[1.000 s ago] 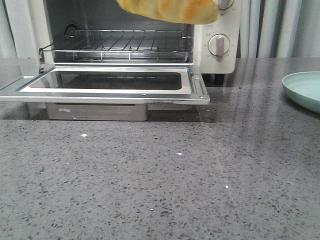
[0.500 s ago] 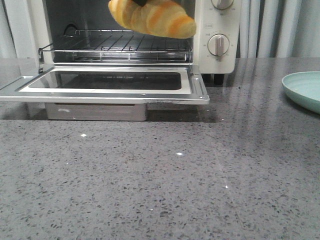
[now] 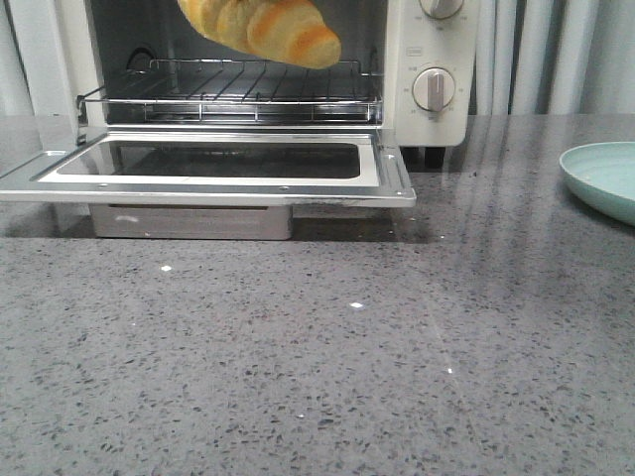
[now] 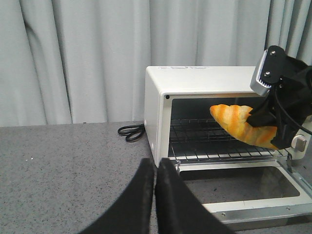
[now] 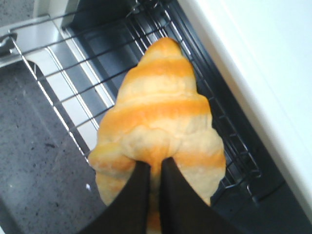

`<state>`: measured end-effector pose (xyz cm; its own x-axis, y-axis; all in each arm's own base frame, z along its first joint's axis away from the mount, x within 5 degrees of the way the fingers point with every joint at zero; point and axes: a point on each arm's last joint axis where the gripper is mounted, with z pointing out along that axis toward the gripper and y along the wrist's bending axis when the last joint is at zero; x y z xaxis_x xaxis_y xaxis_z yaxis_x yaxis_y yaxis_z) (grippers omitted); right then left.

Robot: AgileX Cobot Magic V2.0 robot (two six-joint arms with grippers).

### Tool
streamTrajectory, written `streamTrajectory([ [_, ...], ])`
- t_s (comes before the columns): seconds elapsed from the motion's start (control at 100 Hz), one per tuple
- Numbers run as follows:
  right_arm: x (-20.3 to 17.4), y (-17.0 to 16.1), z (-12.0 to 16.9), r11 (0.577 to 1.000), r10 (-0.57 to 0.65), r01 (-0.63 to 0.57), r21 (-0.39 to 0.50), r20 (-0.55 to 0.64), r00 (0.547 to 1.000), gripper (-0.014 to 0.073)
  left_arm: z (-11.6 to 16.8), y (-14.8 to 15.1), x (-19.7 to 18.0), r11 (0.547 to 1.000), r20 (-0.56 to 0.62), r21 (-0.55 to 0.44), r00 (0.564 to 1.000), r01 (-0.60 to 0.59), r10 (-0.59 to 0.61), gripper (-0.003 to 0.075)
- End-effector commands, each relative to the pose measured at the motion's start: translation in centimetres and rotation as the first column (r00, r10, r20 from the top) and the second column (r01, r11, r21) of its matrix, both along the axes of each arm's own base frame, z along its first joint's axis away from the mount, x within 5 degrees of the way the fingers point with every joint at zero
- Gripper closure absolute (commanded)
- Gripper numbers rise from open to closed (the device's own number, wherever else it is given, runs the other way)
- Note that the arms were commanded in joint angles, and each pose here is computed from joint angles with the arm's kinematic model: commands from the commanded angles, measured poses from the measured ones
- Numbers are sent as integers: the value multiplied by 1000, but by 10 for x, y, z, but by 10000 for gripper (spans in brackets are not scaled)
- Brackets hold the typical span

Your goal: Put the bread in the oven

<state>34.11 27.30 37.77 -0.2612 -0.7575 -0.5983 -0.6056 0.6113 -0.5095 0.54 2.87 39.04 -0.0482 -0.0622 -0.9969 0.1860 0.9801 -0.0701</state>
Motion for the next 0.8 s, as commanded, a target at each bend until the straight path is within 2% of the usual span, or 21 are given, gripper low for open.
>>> streamTrajectory([
  [0.0,-6,-9,39,998,22,-31,62,153,988,662,12,-2,1,1000,77,-10,997,19,-18,742],
  [0.22,6,-2,21,1000,25,-24,-8,158,987,662,12,-2,1,1000,77,-10,997,19,-18,742],
  [0.79,23,8,1,997,56,-42,-72,207,977,662,12,-2,1,1000,77,-10,997,19,-18,742],
])
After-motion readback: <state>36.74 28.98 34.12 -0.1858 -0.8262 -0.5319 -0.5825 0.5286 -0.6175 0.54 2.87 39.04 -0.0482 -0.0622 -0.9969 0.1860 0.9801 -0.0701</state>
